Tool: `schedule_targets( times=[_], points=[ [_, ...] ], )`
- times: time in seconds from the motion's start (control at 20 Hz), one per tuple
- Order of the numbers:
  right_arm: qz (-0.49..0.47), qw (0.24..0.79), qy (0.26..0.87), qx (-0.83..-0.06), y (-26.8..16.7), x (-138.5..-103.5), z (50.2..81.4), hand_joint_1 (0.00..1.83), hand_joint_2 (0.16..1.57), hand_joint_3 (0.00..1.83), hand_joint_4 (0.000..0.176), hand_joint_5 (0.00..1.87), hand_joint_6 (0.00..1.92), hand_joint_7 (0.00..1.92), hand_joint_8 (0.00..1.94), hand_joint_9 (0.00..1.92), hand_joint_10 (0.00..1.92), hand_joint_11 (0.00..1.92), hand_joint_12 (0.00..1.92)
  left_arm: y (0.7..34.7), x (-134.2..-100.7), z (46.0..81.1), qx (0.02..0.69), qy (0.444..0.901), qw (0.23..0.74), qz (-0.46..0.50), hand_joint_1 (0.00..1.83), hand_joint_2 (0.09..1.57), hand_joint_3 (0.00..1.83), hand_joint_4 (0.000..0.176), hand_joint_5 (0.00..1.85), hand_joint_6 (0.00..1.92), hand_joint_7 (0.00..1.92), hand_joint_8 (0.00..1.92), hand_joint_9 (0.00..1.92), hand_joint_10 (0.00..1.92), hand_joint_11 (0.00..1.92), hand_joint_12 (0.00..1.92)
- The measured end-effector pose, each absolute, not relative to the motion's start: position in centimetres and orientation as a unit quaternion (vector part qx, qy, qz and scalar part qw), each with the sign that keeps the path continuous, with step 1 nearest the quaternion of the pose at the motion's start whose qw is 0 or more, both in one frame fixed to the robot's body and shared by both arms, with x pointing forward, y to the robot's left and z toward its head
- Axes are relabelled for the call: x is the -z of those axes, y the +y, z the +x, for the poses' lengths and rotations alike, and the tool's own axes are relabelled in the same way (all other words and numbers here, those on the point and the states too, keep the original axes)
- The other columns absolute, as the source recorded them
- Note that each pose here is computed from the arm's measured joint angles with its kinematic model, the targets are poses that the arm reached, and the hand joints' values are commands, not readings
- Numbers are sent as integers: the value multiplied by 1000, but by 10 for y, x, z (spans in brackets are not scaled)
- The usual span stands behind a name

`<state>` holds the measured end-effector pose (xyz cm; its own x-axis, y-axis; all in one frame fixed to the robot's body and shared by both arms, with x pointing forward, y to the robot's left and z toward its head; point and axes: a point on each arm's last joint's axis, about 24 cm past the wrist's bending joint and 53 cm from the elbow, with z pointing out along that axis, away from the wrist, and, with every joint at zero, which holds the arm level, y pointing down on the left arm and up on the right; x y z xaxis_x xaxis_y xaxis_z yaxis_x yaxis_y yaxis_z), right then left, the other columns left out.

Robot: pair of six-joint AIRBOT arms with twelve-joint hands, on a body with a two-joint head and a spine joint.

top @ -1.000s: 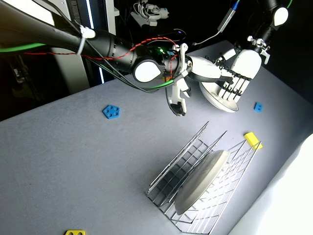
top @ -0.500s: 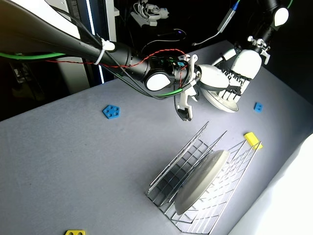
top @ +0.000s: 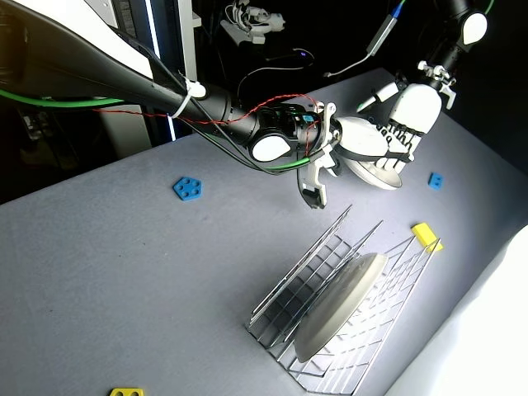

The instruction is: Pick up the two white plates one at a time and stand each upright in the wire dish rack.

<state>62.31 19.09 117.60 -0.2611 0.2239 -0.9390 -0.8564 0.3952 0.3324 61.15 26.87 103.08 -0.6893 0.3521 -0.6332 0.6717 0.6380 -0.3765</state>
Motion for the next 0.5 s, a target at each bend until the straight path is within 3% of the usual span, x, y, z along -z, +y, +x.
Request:
schedule_targets(
  times=[0.05,0.2,0.3,0.35,0.4,0.45,0.5],
  points=[
    [-251,554,627,-486,189,-1174,626,1219,920,0,0,59,4,0,0,0,0,0,402,269,-1031,611,306,867,261,296,0,1061,0,0,39,1,23,6,2,0,0,0],
    [-239,559,627,-487,186,-1176,633,1253,925,1,10,126,13,14,2,14,4,0,392,269,-1030,611,305,867,260,297,0,1061,0,0,51,6,27,6,6,2,0,0],
    [-227,560,626,-493,187,-1178,636,1239,920,0,16,305,25,214,13,157,23,0,673,268,-1031,612,304,866,260,300,0,1062,0,0,40,1,18,1,0,0,0,0],
    [-226,559,625,-496,189,-1178,635,1281,951,4,3,471,33,391,21,299,38,0,941,268,-1031,612,304,866,260,299,0,1062,0,0,40,1,16,1,0,0,0,0],
    [-226,559,624,-496,189,-1179,634,1323,985,6,15,717,47,656,32,571,69,157,1145,268,-1030,612,305,866,260,300,0,1064,1,0,50,5,21,2,2,1,0,0],
    [-226,560,623,-497,190,-1179,634,1322,1005,4,0,852,40,832,27,760,67,334,1173,268,-1030,612,305,866,260,299,0,1061,0,0,63,10,32,7,13,5,0,0],
    [-226,559,623,-498,191,-1179,633,1209,1058,25,0,995,705,985,25,965,74,556,1115,268,-1030,612,305,866,260,299,0,1060,0,0,61,8,31,6,10,4,0,0]
  ],
)
